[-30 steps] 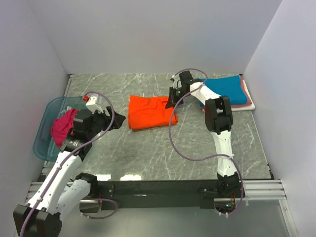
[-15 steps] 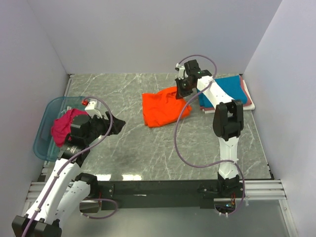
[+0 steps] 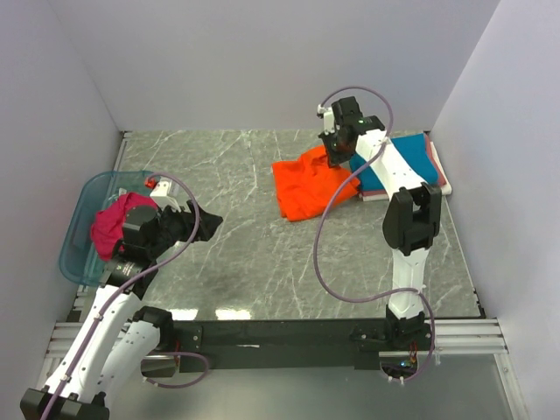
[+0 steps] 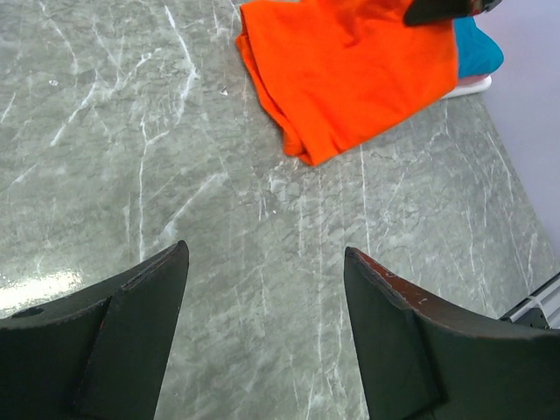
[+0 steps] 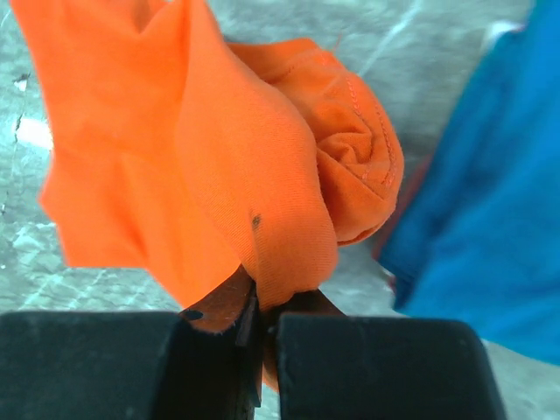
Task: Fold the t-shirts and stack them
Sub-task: Neatly place the folded tshirt to the corner
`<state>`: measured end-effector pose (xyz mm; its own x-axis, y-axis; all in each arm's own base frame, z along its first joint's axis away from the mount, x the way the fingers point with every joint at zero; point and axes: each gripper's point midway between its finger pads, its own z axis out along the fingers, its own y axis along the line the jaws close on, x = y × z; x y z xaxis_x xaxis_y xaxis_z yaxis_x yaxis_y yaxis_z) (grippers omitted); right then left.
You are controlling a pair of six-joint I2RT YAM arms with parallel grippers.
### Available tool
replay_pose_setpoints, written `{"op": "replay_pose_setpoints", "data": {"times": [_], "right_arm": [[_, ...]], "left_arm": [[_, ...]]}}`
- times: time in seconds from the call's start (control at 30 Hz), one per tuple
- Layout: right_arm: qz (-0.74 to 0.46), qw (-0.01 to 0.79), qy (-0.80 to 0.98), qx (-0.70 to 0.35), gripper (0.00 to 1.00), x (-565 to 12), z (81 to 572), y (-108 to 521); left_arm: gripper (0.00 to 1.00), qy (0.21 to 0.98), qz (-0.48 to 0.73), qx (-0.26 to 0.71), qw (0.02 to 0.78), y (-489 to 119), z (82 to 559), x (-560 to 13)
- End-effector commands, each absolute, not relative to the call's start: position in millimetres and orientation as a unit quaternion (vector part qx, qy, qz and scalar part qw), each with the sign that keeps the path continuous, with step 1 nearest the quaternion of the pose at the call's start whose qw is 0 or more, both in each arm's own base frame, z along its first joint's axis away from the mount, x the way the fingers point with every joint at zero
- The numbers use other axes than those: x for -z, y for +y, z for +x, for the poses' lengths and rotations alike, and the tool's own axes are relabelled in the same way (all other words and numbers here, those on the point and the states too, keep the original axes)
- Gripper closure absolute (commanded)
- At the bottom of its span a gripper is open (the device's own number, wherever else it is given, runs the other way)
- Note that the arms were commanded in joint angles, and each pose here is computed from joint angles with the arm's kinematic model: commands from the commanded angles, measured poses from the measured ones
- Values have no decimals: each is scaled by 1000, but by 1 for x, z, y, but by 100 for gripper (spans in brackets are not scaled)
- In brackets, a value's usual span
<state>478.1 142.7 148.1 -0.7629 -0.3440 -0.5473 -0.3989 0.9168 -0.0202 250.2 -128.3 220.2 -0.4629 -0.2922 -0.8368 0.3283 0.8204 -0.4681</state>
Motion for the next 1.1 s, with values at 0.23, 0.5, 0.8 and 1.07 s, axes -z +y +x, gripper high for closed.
{"op": "replay_pose_setpoints", "data": {"times": [0.23, 0.5, 0.8, 1.07], "right_arm": [[-192, 392, 899, 32, 100, -253, 493, 109], [-186, 404, 893, 62, 100, -270, 494, 91], [-177, 417, 889, 73, 100, -285, 489, 78], [-165, 428, 885, 79, 100, -298, 488, 65]], "left_arm": [[23, 790, 32, 305, 531, -131, 248, -227], [23, 787, 30, 301, 537, -129, 247, -229], [23, 787, 33, 302, 537, -129, 247, -229], [23, 787, 31, 301, 537, -129, 247, -229]]}}
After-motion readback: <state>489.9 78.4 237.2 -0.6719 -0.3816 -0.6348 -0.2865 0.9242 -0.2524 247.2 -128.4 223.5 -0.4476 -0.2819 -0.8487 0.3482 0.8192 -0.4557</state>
